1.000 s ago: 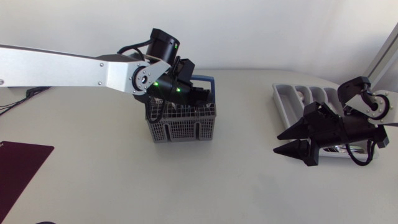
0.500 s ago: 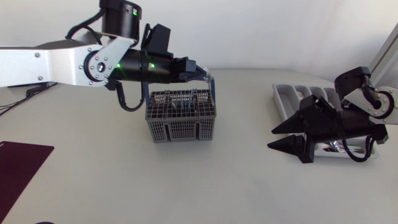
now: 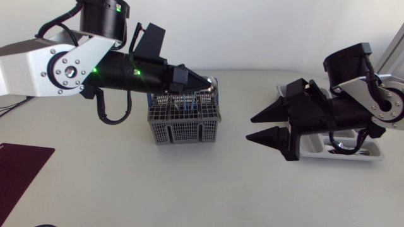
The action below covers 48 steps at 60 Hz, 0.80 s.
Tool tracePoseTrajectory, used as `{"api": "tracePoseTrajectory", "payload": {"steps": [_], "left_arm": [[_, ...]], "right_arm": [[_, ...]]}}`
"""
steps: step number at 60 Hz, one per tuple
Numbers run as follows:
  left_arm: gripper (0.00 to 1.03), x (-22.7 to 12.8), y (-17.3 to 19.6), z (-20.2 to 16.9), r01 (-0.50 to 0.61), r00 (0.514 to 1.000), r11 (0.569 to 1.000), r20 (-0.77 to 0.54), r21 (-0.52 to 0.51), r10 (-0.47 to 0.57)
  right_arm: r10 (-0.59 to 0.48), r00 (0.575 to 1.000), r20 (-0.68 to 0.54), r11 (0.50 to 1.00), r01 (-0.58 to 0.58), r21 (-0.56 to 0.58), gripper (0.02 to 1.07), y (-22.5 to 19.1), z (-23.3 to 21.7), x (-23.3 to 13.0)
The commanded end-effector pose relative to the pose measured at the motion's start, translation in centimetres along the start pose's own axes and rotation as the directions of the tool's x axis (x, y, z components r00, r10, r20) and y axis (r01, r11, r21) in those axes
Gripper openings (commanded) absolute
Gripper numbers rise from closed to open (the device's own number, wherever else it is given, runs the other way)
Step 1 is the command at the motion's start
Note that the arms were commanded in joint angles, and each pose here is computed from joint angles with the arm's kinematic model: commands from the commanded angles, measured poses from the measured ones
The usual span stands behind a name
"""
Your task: Transfer all utensils from the basket to the drawer tray.
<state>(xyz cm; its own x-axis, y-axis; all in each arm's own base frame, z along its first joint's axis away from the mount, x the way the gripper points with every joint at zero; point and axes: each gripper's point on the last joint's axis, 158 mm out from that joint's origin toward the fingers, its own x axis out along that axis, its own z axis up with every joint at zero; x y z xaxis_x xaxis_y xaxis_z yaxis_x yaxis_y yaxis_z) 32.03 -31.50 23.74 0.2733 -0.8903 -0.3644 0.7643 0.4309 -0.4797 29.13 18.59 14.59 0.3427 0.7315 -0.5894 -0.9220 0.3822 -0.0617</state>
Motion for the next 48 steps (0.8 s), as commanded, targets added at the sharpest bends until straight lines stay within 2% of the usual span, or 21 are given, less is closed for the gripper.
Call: {"api": "tracePoseTrajectory", "payload": {"steps": [1, 13, 29, 48], "left_arm": [[0.03, -0.1, -1.5, -1.6, 0.039, 0.999, 0.999, -0.039, 0.038, -0.037], [0.03, -0.2, -3.1, -3.6, 0.067, 0.994, 0.994, -0.092, 0.083, -0.060], [0.03, 0.1, -5.1, -5.0, 0.122, 0.985, 0.989, -0.131, 0.083, -0.111], [0.03, -0.1, -5.4, -5.3, 0.128, 0.984, 0.988, -0.133, 0.084, -0.116]], "right_arm": [[0.000, 0.999, 0.048, 1.000, 0.000, 0.002, 0.74, 0.3, 2.4, 0.1], [0.064, 0.996, 0.067, 0.998, -0.062, -0.030, 0.74, 2.6, 4.2, 1.5], [0.146, 0.987, 0.065, 0.988, -0.142, -0.057, 0.72, 5.7, 5.0, 2.7], [0.143, 0.987, 0.076, 0.988, -0.139, -0.061, 0.36, 5.8, 5.1, 2.7]]}}
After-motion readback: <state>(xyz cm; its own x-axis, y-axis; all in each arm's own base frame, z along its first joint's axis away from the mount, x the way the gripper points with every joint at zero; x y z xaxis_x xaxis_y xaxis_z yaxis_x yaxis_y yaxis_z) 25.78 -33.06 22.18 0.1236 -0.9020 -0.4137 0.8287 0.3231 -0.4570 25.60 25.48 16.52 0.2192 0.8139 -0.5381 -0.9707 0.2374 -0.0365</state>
